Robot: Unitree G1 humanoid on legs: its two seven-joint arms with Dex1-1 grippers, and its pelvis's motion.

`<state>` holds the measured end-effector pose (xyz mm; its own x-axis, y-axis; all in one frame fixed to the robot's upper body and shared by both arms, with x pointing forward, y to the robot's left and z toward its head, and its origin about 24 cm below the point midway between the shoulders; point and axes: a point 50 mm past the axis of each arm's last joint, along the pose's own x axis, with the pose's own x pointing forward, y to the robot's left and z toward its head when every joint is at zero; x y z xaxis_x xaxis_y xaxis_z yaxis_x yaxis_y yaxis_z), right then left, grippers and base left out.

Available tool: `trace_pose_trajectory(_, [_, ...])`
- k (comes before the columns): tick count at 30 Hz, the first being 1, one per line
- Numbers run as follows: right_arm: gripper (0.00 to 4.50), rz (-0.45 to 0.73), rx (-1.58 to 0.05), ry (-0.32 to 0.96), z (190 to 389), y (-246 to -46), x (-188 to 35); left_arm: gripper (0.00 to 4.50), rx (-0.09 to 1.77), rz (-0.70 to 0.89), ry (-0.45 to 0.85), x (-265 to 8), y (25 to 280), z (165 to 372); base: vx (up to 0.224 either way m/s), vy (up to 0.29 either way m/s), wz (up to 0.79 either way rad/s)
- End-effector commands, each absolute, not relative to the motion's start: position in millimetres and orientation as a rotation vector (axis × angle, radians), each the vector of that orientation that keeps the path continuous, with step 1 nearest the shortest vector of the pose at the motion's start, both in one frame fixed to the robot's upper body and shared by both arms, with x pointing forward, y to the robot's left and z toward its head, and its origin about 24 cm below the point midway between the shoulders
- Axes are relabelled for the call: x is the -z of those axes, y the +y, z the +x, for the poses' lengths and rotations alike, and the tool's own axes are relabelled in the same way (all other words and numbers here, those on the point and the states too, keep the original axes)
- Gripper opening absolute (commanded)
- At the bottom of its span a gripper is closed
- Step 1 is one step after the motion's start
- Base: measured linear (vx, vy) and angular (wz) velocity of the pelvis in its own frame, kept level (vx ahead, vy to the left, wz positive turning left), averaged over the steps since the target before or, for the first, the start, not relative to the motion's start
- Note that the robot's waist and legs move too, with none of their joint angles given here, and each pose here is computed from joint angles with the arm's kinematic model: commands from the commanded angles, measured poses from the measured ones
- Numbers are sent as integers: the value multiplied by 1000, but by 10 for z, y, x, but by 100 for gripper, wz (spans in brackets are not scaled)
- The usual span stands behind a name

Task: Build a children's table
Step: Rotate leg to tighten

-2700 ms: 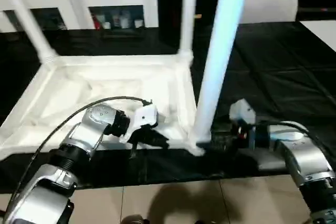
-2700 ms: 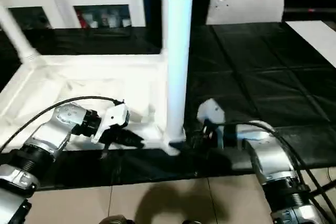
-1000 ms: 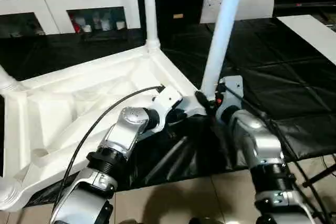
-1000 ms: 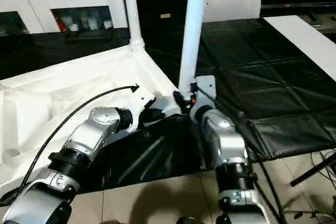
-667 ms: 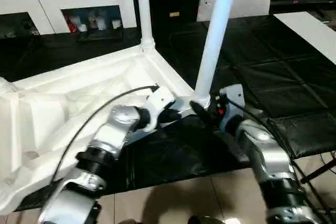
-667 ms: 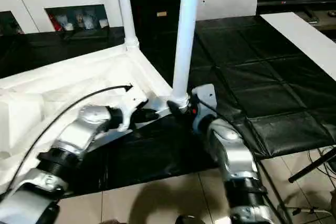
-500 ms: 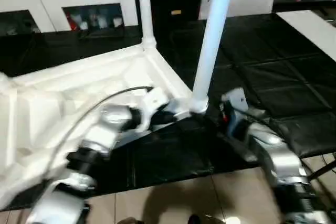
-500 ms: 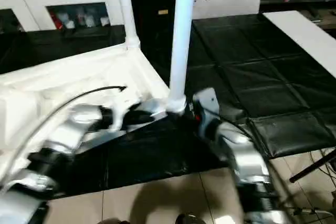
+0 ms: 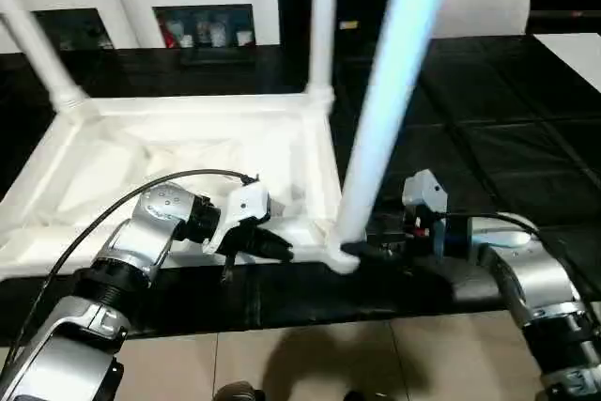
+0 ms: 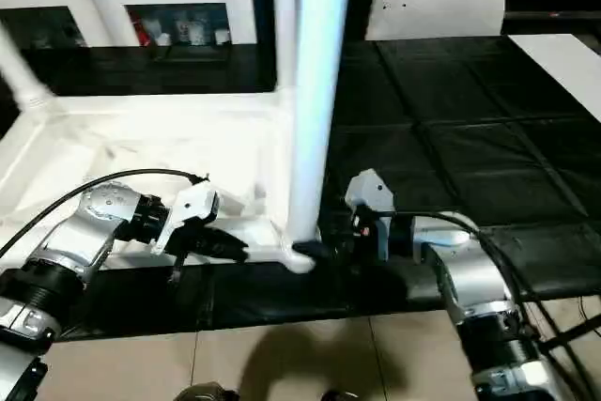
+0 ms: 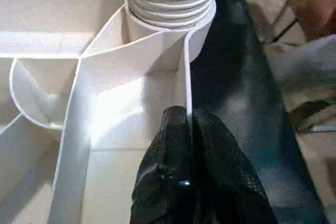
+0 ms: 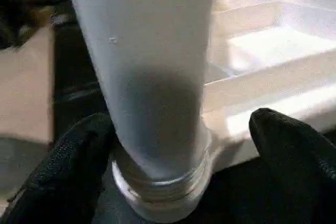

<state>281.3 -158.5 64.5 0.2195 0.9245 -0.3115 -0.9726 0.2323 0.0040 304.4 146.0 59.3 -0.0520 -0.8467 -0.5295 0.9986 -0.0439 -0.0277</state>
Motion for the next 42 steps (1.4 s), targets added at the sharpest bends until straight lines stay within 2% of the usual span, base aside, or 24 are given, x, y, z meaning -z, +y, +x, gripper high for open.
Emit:
trace_pose_trajectory(1, [415, -238, -1369, 283, 2819, -1573, -650, 0, 1658, 469, 419, -691, 1390, 3057, 0, 0, 0])
trace_pose_trajectory(3, [403, -266, -1404, 294, 2832, -1547, -636, 0, 1686, 471, 417, -702, 1366, 3051, 0, 0, 0])
trace_pose_trajectory(16, [283, -264, -1494, 316, 2862, -1488, -617, 0, 1725, 486, 413, -689, 1355, 3036, 0, 0, 0])
trace_pose_trajectory(24, [270, -174, -1472, 299, 2793, -1423, -576, 0, 1632, 436, 365, -694, 1328, 3075, 0, 0, 0])
trace_pose_trajectory(27, [269, -88, -1337, 277, 2766, -1310, -498, 0, 1502, 402, 319, -690, 1242, 3128, 0, 0, 0])
trace_pose_trajectory(28, [269, -88, -1337, 277, 2766, -1310, -498, 0, 1502, 402, 319, -690, 1242, 3128, 0, 0, 0])
trace_pose_trajectory(32, [268, 7, -970, 292, 2850, -1071, -312, 0, 1243, 263, 276, -687, 951, 3212, 0, 0, 0])
trace_pose_trajectory(36, [268, 61, -817, 305, 2938, -952, -287, 0, 1142, 205, 268, -709, 755, 3246, 0, 0, 0])
trace_pose_trajectory(40, [268, 165, -589, 340, 3111, -787, -310, 0, 982, 164, 230, -811, 462, 3336, 0, 0, 0])
trace_pose_trajectory(42, [268, 174, -565, 341, 3145, -744, -327, 0, 953, 164, 217, -843, 393, 3352, 0, 0, 0])
